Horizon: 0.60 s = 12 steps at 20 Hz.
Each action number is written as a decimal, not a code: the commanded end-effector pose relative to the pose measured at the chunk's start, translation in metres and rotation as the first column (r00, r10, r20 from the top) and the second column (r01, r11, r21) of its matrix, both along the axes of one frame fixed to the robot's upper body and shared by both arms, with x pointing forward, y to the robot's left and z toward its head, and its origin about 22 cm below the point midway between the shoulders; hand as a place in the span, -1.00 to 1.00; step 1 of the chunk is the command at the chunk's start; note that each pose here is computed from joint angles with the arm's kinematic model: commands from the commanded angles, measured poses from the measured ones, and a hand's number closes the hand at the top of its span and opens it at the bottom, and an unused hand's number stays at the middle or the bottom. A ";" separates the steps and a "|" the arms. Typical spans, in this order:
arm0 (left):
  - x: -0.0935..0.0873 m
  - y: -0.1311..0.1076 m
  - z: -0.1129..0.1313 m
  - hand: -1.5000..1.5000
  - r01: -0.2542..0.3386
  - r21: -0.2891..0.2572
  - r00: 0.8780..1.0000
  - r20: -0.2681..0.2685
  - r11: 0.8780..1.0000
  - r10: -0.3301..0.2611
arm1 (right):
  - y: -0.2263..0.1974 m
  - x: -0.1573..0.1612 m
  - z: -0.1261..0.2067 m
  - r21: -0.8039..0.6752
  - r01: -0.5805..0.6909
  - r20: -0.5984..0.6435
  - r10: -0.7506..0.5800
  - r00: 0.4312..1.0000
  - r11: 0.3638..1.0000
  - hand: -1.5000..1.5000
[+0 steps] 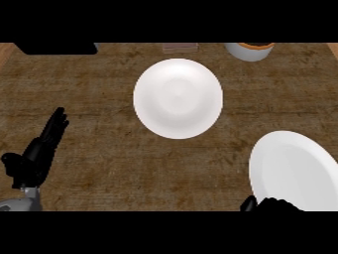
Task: Pick the tomato from the plate and place it in the plate
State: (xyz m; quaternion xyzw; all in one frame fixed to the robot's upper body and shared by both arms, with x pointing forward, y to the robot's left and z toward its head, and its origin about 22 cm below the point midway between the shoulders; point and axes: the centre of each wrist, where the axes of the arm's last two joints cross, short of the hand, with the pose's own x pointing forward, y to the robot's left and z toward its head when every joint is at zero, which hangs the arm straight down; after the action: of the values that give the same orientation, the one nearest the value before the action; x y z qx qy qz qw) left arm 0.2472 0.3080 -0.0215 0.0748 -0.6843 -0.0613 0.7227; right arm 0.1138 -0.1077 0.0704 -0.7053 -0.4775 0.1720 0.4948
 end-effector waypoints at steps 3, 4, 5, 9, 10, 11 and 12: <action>0.001 -0.001 0.001 0.00 0.001 0.005 1.000 0.006 1.000 -0.001 | 0.025 -0.001 0.044 0.214 0.096 0.048 -0.108 0.993 0.972 1.00; 0.002 -0.012 0.000 0.00 0.034 0.002 0.999 0.022 0.999 -0.034 | 0.027 0.009 0.036 0.212 0.087 0.046 -0.099 0.994 0.973 1.00; 0.007 -0.013 0.004 0.00 0.025 0.009 1.000 0.015 1.000 -0.025 | 0.028 0.005 0.041 0.203 0.077 0.059 -0.090 0.994 0.976 1.00; 0.012 -0.011 0.007 0.00 0.045 0.005 0.999 0.023 0.999 -0.046 | 0.021 0.019 0.048 0.219 0.053 0.032 -0.061 0.998 0.974 1.00; 0.006 -0.018 0.000 0.00 0.054 0.008 0.998 0.016 0.998 -0.054 | 0.020 0.025 0.049 0.214 0.049 0.026 -0.056 0.998 0.975 1.00; 0.013 -0.005 0.010 0.00 0.041 0.013 0.999 0.024 0.999 -0.042 | 0.018 0.028 0.051 0.235 0.043 0.010 -0.046 0.999 0.971 1.00; 0.020 -0.022 0.008 0.00 0.058 -0.008 0.998 0.022 0.998 -0.058 | 0.021 0.035 0.049 0.238 0.031 0.013 -0.035 0.999 0.971 1.00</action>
State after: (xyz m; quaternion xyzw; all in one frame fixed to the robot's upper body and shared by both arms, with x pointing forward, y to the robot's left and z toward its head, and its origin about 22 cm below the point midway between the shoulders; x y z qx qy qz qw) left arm 0.2588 0.2950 -0.0167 0.0623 -0.6922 -0.0759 0.7150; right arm 0.1313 -0.1041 0.0967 -0.6823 -0.5166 0.1775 0.4858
